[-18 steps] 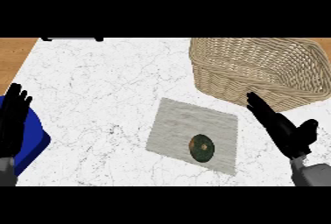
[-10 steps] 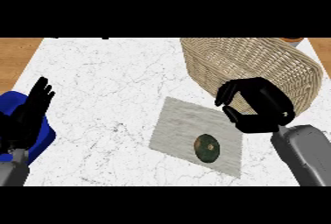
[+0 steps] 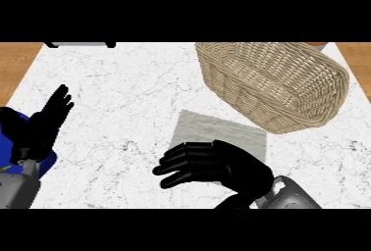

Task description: Pick the squash from the placemat and place it in the basket

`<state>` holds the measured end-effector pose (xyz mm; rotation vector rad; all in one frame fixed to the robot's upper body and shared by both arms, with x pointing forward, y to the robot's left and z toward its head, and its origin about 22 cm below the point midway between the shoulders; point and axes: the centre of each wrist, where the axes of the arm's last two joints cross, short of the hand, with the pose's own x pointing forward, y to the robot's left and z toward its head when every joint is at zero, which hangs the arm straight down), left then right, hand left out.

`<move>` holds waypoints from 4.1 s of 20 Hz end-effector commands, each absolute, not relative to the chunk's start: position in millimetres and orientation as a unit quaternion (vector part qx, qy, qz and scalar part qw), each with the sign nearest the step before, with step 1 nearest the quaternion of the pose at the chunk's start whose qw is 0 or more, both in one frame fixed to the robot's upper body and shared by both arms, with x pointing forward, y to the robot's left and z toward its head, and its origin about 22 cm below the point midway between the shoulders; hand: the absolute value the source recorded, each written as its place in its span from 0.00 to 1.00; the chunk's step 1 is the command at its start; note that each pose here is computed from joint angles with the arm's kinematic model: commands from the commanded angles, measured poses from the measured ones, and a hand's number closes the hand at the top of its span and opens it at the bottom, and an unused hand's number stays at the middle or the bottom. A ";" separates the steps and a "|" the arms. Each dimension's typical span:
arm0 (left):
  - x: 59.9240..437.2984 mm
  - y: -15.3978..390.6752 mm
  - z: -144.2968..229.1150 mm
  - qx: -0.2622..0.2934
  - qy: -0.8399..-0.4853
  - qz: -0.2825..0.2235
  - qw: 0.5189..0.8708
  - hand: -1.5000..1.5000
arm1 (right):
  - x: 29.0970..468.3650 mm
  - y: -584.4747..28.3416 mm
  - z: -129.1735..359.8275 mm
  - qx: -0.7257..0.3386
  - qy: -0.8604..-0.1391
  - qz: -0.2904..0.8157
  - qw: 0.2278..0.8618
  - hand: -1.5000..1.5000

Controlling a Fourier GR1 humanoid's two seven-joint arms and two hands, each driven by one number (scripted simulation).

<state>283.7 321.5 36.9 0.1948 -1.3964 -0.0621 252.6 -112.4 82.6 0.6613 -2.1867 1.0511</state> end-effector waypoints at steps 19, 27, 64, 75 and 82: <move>296.3 328.3 45.0 0.090 -0.636 -0.026 0.766 0.50 | 261.2 -144.6 270.9 -0.143 -0.615 0.672 0.386 0.00; 294.5 304.8 52.0 0.086 -0.636 -0.033 0.766 0.50 | 280.8 -193.9 282.6 -0.053 -0.598 0.680 0.421 0.00; 295.9 299.2 51.8 0.088 -0.642 -0.035 0.761 0.50 | 276.0 -187.1 16.8 -0.014 -0.637 0.620 0.457 0.00; 290.2 305.2 37.8 0.087 -0.634 -0.036 0.768 0.50 | 308.7 -177.8 11.1 -0.001 -0.640 0.621 0.453 0.00; 272.9 307.2 24.9 0.080 -0.633 -0.031 0.769 0.50 | 280.9 -182.9 16.4 0.033 -0.640 0.630 0.439 0.00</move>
